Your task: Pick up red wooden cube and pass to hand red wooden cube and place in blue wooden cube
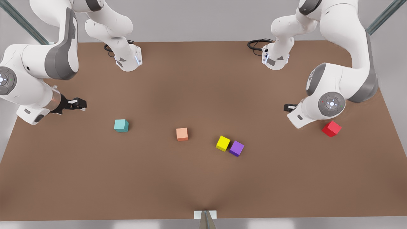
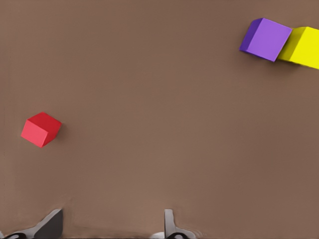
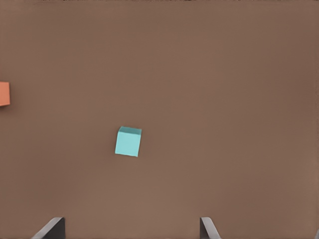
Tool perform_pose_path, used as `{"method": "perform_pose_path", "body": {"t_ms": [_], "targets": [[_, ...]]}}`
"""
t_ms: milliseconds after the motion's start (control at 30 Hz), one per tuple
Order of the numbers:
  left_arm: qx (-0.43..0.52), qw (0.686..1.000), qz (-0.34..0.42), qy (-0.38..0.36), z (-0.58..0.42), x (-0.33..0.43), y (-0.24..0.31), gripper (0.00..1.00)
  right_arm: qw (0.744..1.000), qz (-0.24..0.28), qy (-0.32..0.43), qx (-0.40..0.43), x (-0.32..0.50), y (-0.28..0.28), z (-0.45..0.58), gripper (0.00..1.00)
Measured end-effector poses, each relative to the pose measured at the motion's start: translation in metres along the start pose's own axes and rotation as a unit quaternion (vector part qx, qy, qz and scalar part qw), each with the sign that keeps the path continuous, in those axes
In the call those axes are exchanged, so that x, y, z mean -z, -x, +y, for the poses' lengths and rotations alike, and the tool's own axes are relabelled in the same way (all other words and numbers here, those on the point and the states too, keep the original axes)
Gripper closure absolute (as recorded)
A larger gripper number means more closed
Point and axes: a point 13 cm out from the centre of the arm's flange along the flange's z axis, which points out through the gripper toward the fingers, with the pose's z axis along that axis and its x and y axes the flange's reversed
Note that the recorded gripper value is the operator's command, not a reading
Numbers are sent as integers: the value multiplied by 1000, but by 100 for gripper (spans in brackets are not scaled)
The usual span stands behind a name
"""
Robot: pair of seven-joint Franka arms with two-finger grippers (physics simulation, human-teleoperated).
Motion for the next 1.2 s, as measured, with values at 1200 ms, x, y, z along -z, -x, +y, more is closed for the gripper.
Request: {"method": "perform_pose_path", "body": {"t_ms": [1200], "targets": [[410,888,-9,-208,306,-366,48,0,1000,-8,-6,28,-6,9,-2,0]]}}
